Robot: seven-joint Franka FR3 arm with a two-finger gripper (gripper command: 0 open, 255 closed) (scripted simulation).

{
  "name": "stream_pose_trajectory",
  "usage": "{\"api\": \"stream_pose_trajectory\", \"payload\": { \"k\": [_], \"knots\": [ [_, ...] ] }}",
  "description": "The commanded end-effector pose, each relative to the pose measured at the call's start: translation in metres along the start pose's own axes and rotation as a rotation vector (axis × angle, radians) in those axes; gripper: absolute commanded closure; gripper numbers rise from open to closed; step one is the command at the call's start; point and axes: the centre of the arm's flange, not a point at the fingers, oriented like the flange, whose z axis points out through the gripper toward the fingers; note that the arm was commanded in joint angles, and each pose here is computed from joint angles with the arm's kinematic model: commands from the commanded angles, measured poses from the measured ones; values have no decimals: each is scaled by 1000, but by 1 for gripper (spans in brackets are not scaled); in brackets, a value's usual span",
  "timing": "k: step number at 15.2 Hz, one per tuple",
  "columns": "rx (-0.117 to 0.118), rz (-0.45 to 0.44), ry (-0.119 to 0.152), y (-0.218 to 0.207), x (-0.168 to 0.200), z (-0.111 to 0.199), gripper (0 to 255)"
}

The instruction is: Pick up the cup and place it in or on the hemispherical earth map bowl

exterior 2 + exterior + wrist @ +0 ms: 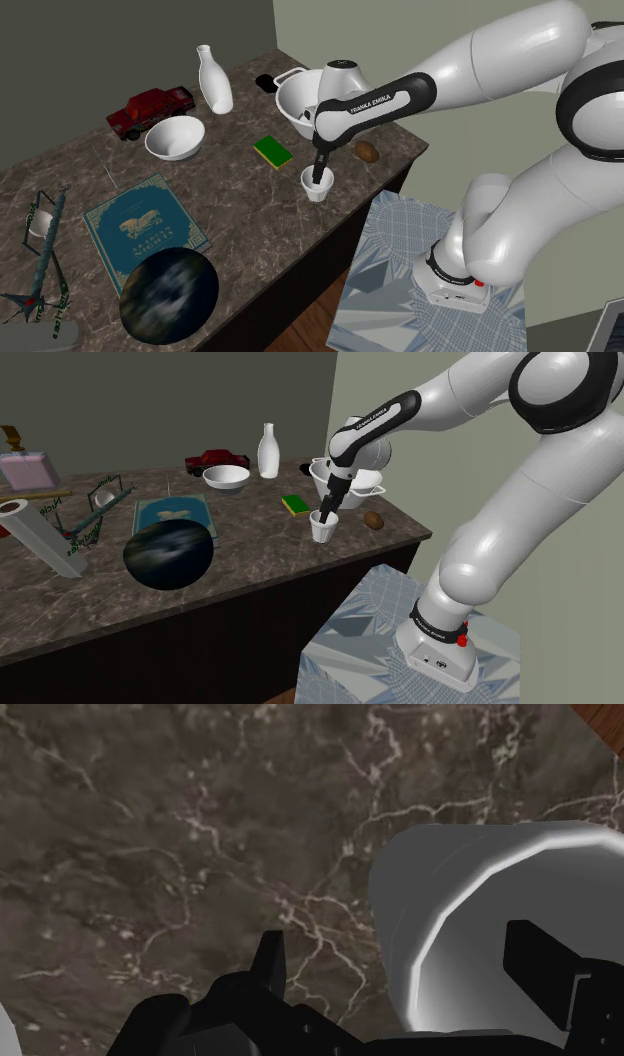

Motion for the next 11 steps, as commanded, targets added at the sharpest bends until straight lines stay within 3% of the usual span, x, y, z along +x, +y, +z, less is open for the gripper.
{"api": "stream_pose_trajectory", "payload": {
  "k": [1,3,4,11],
  "knots": [
    [0,0,0,0,0,0,0],
    [0,0,0,0,0,0,0],
    [0,0,0,0,0,0,255],
    [0,0,0,0,0,0,255]
  ]
}}
